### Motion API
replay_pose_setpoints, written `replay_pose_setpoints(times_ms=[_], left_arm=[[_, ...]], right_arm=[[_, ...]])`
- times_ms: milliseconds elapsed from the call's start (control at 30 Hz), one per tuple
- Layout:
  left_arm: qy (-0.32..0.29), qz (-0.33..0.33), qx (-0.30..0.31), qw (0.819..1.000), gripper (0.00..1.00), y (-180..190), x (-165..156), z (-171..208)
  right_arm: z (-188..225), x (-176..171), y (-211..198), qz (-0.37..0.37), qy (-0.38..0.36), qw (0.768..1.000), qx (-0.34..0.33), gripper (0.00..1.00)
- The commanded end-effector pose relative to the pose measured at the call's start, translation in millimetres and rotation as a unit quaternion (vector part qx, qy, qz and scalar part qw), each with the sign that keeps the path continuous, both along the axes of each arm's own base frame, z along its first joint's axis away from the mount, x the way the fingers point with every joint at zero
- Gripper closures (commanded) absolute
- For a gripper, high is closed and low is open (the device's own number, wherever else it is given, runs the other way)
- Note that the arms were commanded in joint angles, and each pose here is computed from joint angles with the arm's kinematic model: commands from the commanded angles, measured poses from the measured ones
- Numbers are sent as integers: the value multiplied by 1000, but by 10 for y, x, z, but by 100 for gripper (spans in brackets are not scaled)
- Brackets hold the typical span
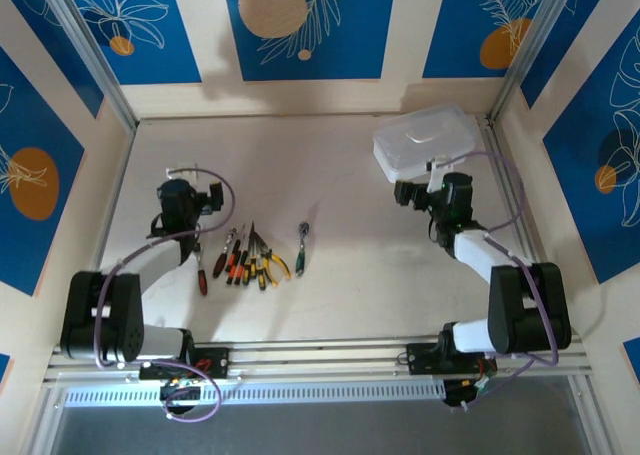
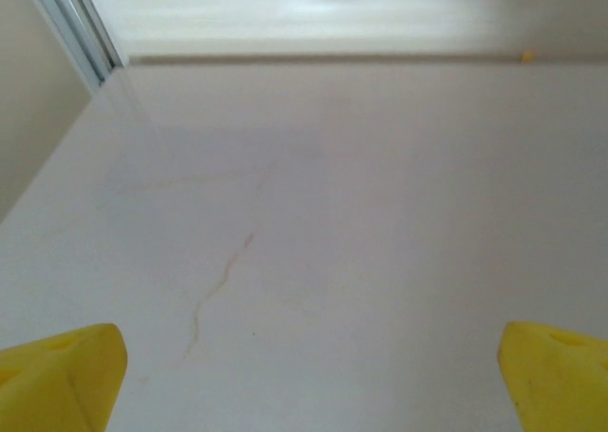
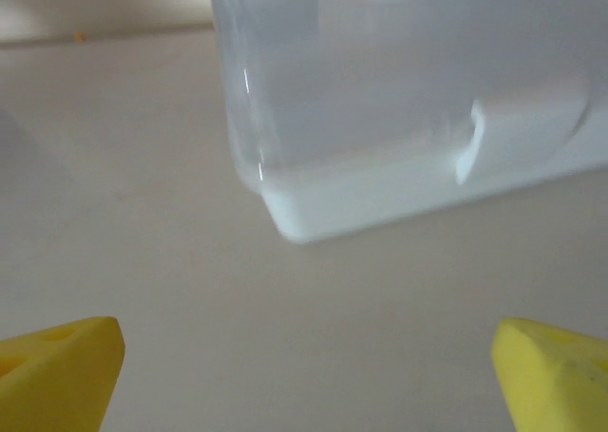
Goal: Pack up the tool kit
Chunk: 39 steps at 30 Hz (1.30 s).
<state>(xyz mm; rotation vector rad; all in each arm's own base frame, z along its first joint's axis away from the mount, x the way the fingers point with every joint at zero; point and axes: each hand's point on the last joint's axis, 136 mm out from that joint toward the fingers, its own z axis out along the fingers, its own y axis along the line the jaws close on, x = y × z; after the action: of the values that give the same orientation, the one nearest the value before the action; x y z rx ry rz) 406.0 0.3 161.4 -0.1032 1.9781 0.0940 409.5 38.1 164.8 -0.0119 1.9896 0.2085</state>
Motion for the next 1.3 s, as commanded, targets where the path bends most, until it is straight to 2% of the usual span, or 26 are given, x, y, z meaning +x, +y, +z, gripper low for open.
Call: replay_pose_setpoints(times_ms=[0,167,300,433,667,967,1267], left_arm=[[112,-1,-53,992,0,-116,-285,-210],[203,-43,-78,975,0,-326,-419,-177],[252,-51,-45,965,0,-374,-515,-183],[266,-52,-26,962,0,-410,-583,-184],[264,-66,-32,962,0,-501,-601,-179],[267,-72,-26,961,0,-520,-607,-215],[264,-84,-34,960,0,-599,-549,-224]], right_arm=[[247,-20,-45,-18,28,999,1,1],[566,381,-202,-29,89,996,2,1],[768,832,-411,-51,100,994,-5,1],[811,1253,-718,-75,119,990,-7,1],[417,1823,-1051,-56,167,984,9,1],[198,2045,-1289,-51,166,985,20,1],[-4,1734,-1185,-39,186,980,52,1]])
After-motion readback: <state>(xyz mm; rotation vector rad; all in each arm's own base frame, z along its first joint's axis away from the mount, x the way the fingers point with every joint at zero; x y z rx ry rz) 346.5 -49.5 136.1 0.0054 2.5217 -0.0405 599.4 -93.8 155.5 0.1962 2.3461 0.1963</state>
